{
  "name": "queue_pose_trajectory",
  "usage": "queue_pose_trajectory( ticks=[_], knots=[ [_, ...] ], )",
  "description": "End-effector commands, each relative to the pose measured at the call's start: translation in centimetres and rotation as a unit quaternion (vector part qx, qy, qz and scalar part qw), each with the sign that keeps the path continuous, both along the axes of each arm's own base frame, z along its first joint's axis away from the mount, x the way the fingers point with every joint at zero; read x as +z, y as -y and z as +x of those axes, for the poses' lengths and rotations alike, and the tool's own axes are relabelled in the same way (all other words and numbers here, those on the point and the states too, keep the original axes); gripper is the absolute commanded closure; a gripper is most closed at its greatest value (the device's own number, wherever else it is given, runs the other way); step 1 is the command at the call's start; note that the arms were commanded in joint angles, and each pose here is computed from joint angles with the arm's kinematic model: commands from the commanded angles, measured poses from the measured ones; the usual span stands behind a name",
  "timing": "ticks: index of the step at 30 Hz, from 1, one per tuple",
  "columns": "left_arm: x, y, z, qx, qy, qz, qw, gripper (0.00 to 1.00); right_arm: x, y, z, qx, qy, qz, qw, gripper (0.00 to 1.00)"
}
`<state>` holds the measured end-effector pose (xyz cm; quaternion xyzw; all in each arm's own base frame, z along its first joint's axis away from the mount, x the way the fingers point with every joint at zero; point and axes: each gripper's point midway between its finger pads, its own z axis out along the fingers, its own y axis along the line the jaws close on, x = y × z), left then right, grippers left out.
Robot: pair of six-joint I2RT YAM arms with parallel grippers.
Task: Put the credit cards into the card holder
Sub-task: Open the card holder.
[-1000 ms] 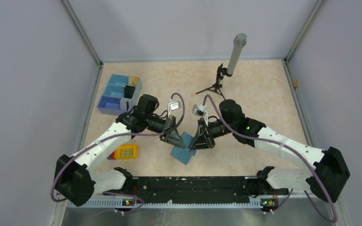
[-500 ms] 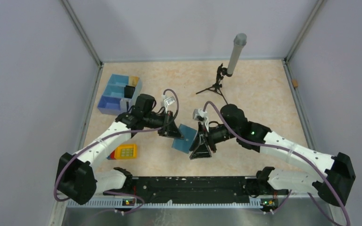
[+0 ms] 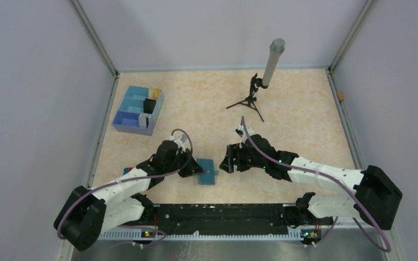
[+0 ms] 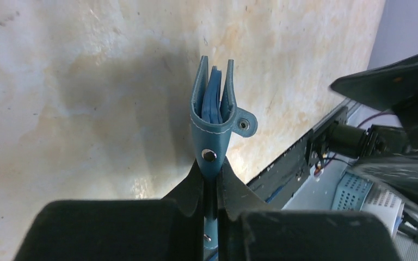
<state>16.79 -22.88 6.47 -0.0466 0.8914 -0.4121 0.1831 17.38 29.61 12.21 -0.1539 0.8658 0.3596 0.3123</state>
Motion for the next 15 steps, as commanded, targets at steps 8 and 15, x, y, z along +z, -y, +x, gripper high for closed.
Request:
queue_pose_trajectory(
  ticks=[8,15],
  knots=[
    [1.1,0.7,2.3,0.053,0.042,-0.033,0.997,1.0,-3.3,-4.0,0.4,-0.045,-0.071,0.026,0.996,0.4],
    [0.5,0.6,2.0,0.049,0.039,-0.026,0.998,1.0,-5.4,-5.1,0.7,-0.049,-0.075,-0.011,0.996,0.45]
  ],
)
